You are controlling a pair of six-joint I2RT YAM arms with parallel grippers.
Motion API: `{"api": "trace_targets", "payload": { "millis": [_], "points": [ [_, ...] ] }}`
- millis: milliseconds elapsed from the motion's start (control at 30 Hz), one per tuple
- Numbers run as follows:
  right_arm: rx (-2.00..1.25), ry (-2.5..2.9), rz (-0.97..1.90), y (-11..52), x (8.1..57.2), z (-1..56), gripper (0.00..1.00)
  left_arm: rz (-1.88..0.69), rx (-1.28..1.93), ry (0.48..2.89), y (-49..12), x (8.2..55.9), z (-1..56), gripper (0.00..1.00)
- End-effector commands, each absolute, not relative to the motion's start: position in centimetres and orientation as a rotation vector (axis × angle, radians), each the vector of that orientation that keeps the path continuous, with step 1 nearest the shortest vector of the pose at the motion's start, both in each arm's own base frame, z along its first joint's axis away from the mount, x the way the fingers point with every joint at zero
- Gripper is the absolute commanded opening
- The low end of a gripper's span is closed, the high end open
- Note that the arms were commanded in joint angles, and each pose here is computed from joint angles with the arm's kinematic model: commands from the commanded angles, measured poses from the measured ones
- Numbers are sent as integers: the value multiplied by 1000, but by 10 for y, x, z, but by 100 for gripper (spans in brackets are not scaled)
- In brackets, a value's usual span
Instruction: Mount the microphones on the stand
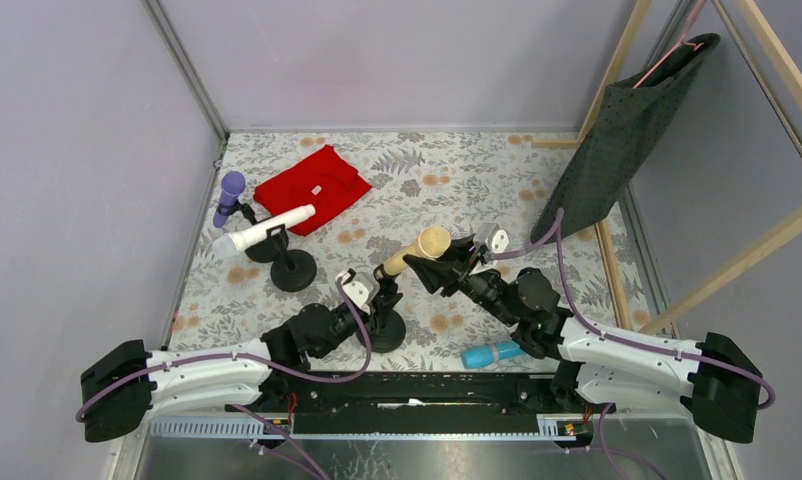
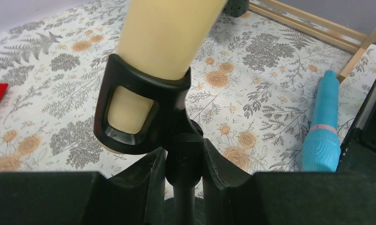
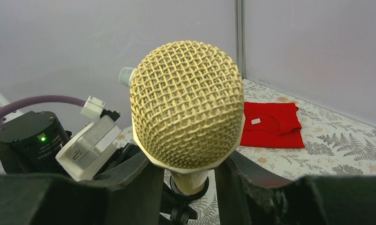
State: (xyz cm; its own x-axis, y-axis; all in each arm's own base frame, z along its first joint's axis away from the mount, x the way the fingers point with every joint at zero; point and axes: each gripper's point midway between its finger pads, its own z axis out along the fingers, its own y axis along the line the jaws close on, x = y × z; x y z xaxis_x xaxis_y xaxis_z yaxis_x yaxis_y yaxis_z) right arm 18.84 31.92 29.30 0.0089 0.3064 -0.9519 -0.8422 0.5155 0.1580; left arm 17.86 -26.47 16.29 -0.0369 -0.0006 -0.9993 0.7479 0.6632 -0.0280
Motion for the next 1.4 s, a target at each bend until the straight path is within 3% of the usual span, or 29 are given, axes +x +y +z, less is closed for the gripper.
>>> {"api": "trace_targets", "payload": {
  "millis": [0, 400, 433, 533, 600, 800, 1133, 1367],
  "points": [
    [-868, 1585, 966, 326, 146, 164, 0, -976, 140, 1017, -236, 179, 339, 0],
    [-848, 1475, 964, 314, 143, 179, 0, -966, 70, 1036, -229, 186, 337, 0],
    [-842, 1470, 963, 314, 143, 183, 4, -958, 84, 1033, -230, 186, 336, 0],
    [-814, 1454, 961, 314, 147, 198, 29, -939, 124, 1036, -233, 185, 332, 0],
    [-788, 1440, 962, 314, 149, 210, 41, -932, 135, 1043, -235, 185, 328, 0],
    [-728, 1381, 984, 309, 150, 239, 61, -934, 135, 1053, -236, 186, 324, 0],
    [-616, 1120, 1027, 297, 146, 294, 70, -969, 96, 1077, -241, 189, 326, 0],
    [-669, 877, 909, 304, 148, 330, 73, -1064, 73, 1116, -252, 186, 330, 0]
  ]
}}
